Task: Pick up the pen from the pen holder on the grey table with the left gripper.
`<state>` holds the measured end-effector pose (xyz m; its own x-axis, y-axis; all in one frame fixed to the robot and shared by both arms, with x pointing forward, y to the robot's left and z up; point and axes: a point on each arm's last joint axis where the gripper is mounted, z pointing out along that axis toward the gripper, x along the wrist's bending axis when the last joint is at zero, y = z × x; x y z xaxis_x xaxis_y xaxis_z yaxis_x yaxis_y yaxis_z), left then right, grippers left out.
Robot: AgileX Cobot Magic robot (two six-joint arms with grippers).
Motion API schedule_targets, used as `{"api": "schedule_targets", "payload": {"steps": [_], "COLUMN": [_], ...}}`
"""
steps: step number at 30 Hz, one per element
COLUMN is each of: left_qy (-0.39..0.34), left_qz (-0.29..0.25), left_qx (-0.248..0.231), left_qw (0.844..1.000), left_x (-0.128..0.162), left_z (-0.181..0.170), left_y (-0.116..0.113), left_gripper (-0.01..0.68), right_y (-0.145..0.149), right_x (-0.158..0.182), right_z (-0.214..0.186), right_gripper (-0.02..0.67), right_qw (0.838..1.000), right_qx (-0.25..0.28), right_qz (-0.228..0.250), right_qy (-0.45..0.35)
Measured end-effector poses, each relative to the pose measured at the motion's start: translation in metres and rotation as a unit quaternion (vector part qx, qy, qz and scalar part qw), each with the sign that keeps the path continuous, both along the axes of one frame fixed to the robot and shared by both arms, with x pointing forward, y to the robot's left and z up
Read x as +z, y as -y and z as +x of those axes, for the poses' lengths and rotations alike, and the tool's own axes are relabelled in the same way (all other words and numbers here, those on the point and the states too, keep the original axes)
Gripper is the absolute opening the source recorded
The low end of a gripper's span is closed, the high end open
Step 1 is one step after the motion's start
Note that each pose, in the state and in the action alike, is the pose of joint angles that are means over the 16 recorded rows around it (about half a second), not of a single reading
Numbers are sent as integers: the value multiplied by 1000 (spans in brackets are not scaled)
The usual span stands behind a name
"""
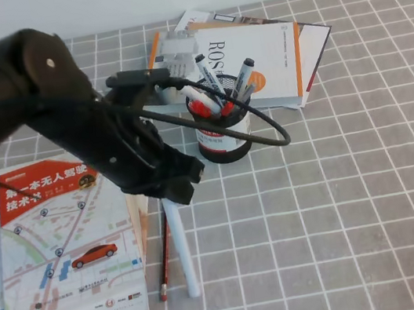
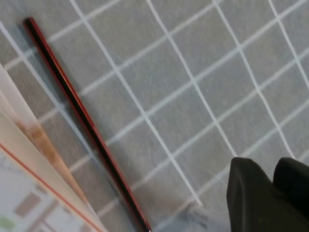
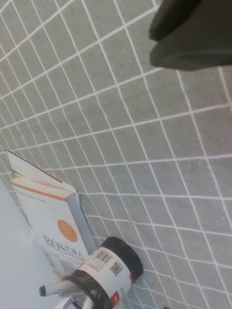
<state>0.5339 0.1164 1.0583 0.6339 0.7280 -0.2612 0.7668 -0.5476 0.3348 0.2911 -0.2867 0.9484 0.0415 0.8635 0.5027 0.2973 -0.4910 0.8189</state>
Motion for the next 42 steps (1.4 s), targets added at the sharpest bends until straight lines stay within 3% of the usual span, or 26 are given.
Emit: {"api": "schedule_targets", "payload": {"steps": [28, 42], "left_qy": [54, 64], "left_qz": [-3, 14], "left_qx": [43, 63], "left_qw": [998, 996], "left_x": [-61, -74], "left_z": [47, 55], "left_y": [17, 16], "left_gripper": [65, 64], "right_y": [0, 0], "right_x": [0, 0], "right_z": [0, 0], "right_gripper": [-13, -13], "right_qw": [1000, 1000], "right_qx": [0, 0], "right_qz": [0, 0], "right_qy": [0, 0]}}
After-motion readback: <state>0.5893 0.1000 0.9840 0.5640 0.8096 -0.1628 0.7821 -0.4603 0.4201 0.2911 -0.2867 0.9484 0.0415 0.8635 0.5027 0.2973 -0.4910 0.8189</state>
